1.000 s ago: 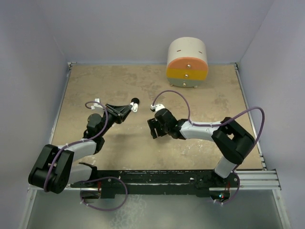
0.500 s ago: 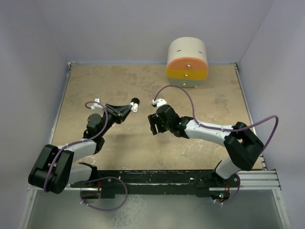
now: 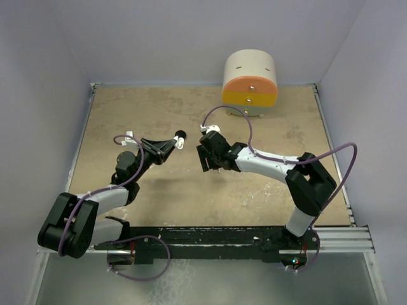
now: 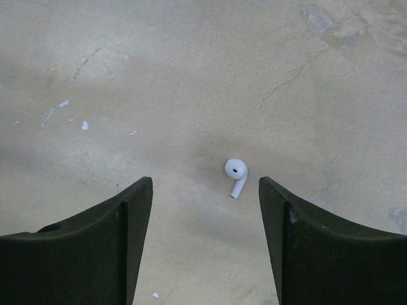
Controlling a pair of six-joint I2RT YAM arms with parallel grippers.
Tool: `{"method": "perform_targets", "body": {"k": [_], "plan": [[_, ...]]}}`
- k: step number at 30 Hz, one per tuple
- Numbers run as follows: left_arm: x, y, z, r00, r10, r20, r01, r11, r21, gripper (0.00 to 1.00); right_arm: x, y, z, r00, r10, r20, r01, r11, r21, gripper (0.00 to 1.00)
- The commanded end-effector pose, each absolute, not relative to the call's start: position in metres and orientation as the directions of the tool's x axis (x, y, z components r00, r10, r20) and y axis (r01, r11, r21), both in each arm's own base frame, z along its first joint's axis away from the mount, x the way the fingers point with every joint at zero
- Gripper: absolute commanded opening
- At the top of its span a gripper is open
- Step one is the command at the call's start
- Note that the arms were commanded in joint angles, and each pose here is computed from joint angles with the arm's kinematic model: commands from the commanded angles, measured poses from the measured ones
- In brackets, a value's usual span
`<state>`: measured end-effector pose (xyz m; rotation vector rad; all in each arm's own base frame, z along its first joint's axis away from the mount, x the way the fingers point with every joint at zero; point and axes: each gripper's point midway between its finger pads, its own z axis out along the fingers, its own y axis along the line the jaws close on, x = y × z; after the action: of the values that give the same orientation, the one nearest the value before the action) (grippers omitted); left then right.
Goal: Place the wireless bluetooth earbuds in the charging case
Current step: Pick up the earbud from the center of the board.
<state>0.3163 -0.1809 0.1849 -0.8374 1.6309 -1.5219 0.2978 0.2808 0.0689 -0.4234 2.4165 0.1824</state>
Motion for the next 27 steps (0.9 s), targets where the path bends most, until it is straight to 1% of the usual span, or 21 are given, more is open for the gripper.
{"method": "perform_targets", "body": {"k": [1,8,15,18,27], "plan": [[0.316,-0.180,0.206,-0.510,-0.854,-0.103,0.101,0.060,-0.993,0.00,0.311,0.270,0.086,-0.742,-0.219,-0.634,-0.283,0.959,0.000,0.71],[0.311,-0.181,0.206,-0.526,-0.846,-0.086,0.102,0.038,-0.994,0.00,0.320,0.274,0.095,-0.767,-0.229,-0.599,-0.304,0.952,0.026,0.70],[0.303,-0.177,0.203,-0.524,-0.851,-0.043,0.088,-0.004,-0.996,0.00,0.321,0.278,0.092,-0.812,-0.259,-0.524,-0.322,0.946,0.031,0.68],[0.298,-0.175,0.206,-0.526,-0.850,-0.043,0.096,-0.009,-0.995,0.00,0.319,0.273,0.082,-0.835,-0.259,-0.486,-0.302,0.953,0.010,0.67],[0.290,-0.169,0.214,-0.515,-0.854,-0.077,0.117,0.019,-0.993,0.00,0.308,0.270,0.059,-0.859,-0.249,-0.447,-0.294,0.955,0.032,0.66]]}}
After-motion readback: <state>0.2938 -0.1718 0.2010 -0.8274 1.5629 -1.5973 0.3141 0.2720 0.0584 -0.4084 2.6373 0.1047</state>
